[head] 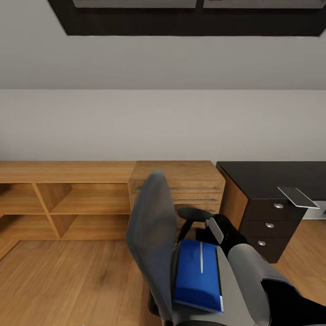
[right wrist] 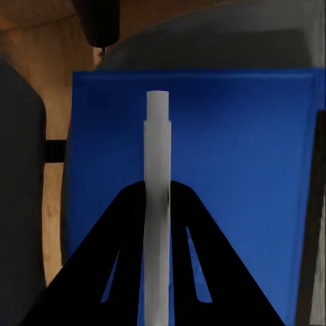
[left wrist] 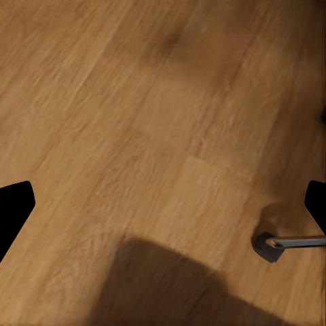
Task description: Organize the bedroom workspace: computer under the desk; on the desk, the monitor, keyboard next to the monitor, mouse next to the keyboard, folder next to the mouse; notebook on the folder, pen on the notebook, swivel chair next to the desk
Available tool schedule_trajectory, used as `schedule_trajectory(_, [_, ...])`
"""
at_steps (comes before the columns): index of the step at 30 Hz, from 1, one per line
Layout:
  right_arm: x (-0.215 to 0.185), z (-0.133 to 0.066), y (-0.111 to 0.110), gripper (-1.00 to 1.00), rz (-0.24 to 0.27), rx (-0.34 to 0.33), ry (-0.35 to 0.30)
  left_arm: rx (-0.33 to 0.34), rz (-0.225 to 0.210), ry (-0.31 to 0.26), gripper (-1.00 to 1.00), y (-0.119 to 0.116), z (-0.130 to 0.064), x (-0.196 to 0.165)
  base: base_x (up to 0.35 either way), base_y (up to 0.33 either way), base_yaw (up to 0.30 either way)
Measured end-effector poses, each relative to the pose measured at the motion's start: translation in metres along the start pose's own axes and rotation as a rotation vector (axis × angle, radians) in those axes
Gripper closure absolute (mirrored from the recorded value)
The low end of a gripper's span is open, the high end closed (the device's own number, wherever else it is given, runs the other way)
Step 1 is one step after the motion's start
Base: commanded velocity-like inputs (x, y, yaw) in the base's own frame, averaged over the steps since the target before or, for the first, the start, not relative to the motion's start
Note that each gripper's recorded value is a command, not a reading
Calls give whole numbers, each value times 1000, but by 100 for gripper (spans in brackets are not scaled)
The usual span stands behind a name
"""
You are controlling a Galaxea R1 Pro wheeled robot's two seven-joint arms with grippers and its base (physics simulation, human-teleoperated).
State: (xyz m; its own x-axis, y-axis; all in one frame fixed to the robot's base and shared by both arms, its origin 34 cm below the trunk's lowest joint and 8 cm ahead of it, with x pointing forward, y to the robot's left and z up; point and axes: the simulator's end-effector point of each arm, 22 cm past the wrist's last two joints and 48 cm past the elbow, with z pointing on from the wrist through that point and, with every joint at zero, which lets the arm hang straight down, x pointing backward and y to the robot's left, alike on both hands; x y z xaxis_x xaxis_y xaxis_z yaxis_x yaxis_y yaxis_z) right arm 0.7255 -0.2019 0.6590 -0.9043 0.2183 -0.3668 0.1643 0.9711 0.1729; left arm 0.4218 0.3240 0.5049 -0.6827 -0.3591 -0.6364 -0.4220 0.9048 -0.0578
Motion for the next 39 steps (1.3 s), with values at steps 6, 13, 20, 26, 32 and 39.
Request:
schedule_trajectory(6, [0, 0, 0, 100, 0, -1, 0, -1, 3, 2, -100, 0, 1, 5, 4, -73, 0])
schedule_trajectory(13, [0, 0, 0, 100, 0, -2, 0, -1, 2, 2, -100, 1, 1, 6, 0, -7, 0])
schedule_trajectory(20, [-3, 1, -1, 100, 4, -1, -19, -1, 1, 3, -100, 0, 1, 6, 0, 0, 0])
schedule_trajectory(26, [1, 2, 21, 100, -5, -31, -17, 2, -7, 24, -100, -4, 0, 17, 0, 0, 0])
schedule_trajectory(32, [-1, 1, 22, 100, -2, -34, -28, -3, -2, 22, -100, 0, 1, 16, 0, 0, 0])
schedule_trajectory(39, [-1, 2, 24, 100, -1, -38, -30, -5, 2, 21, -100, 3, 2, 15, 0, 0, 0])
